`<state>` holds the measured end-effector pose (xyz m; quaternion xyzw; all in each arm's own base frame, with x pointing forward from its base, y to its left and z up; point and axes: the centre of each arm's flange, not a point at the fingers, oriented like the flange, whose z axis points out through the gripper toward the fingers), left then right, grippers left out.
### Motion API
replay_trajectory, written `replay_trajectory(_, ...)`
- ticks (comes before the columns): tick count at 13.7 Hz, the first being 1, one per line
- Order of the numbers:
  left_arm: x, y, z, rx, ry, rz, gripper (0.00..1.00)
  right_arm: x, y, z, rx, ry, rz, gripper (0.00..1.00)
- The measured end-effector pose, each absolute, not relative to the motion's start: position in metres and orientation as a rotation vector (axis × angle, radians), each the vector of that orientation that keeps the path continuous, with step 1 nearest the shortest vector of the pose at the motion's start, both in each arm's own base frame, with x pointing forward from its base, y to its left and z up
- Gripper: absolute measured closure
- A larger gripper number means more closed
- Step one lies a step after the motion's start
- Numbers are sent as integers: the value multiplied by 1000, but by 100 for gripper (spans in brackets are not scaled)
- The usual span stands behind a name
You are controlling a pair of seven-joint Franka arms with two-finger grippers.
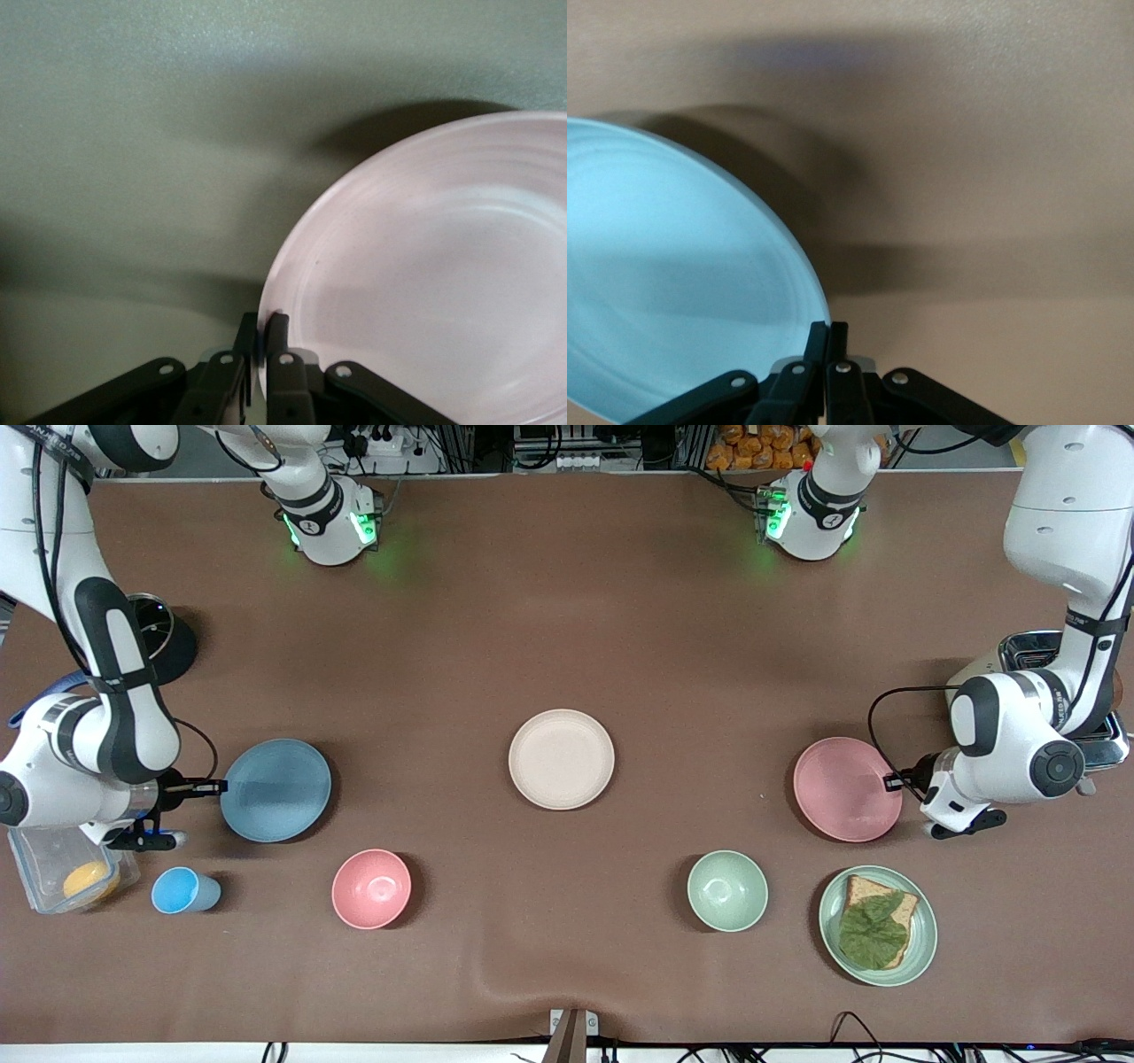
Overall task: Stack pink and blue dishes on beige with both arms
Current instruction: 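Lift the pink plate with the left gripper while the right gripper lifts blue, then set the pink plate on the beige plate while the right gripper carries blue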
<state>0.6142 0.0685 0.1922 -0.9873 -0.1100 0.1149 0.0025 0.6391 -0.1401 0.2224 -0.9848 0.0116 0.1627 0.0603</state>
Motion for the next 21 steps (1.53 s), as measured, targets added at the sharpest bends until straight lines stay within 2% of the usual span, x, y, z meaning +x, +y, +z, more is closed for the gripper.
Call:
replay_trajectory(4, 621, 69, 209, -3110, -294, 311, 94, 643, -143, 252, -2964, 43, 515, 98)
replay_trajectory(8, 628, 54, 275, -3123, -247, 237, 95, 635, -135, 310, -2894, 51, 569, 98)
replay_trajectory(13, 629, -25, 357, -3224, -155, 211, 95, 621, -146, 384, -2852, 58, 650, 98)
replay_trajectory(17, 623, -98, 366, -3293, -260, 263, 95, 621, -144, 403, -2814, 60, 635, 98)
replay_trajectory(21, 598, -205, 365, -3283, -311, 338, 95, 620, -136, 403, -2774, 50, 648, 98)
